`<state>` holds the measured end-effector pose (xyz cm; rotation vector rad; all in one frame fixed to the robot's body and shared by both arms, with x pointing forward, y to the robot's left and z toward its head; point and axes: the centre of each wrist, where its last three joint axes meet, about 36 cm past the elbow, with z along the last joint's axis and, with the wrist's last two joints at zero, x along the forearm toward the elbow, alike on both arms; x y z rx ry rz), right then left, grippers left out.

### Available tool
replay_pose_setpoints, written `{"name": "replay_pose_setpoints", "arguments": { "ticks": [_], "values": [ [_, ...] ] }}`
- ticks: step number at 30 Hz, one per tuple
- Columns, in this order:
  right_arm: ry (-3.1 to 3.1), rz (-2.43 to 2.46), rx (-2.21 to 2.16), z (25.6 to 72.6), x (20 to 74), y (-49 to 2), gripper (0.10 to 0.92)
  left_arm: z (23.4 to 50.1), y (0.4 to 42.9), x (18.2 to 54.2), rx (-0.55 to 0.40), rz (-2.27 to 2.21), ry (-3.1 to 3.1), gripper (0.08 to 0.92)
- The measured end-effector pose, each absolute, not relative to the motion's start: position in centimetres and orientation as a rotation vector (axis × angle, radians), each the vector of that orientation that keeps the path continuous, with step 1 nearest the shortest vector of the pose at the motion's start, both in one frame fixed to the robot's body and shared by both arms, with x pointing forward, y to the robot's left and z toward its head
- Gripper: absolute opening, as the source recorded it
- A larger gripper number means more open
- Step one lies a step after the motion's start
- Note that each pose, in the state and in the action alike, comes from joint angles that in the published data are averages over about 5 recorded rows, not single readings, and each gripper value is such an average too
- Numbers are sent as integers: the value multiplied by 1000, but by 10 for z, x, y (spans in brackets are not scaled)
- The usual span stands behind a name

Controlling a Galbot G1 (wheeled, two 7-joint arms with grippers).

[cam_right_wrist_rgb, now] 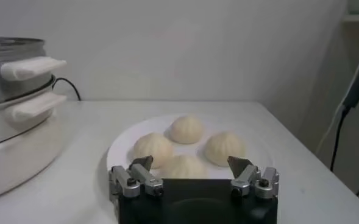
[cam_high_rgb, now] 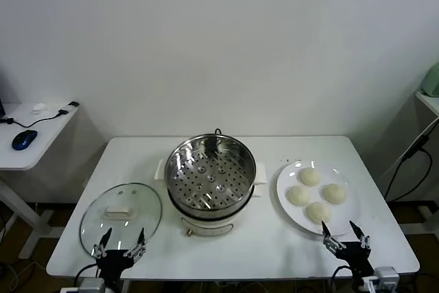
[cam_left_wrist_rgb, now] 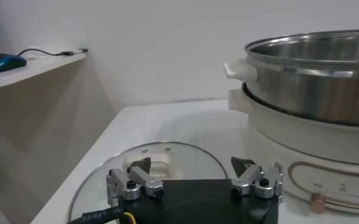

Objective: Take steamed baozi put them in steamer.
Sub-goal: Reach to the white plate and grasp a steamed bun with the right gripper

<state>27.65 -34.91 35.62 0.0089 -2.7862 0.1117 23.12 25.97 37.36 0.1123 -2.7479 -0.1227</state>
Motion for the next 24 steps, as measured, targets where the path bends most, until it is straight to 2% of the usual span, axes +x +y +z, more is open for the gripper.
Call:
{"name": "replay_pose_setpoints", "arguments": {
  "ticks": [3, 11, 24],
  "values": [
    [-2795, 168, 29, 363, 295, -355, 823, 374, 259, 233, 109, -119, -2750, 823],
    [-2754, 445, 229, 409, 389, -386, 823, 378, 257, 238, 102, -110, -2764, 823],
    [-2284, 1029, 1007, 500, 528, -426, 823, 380, 256, 242, 109, -98, -2770, 823]
  ]
}}
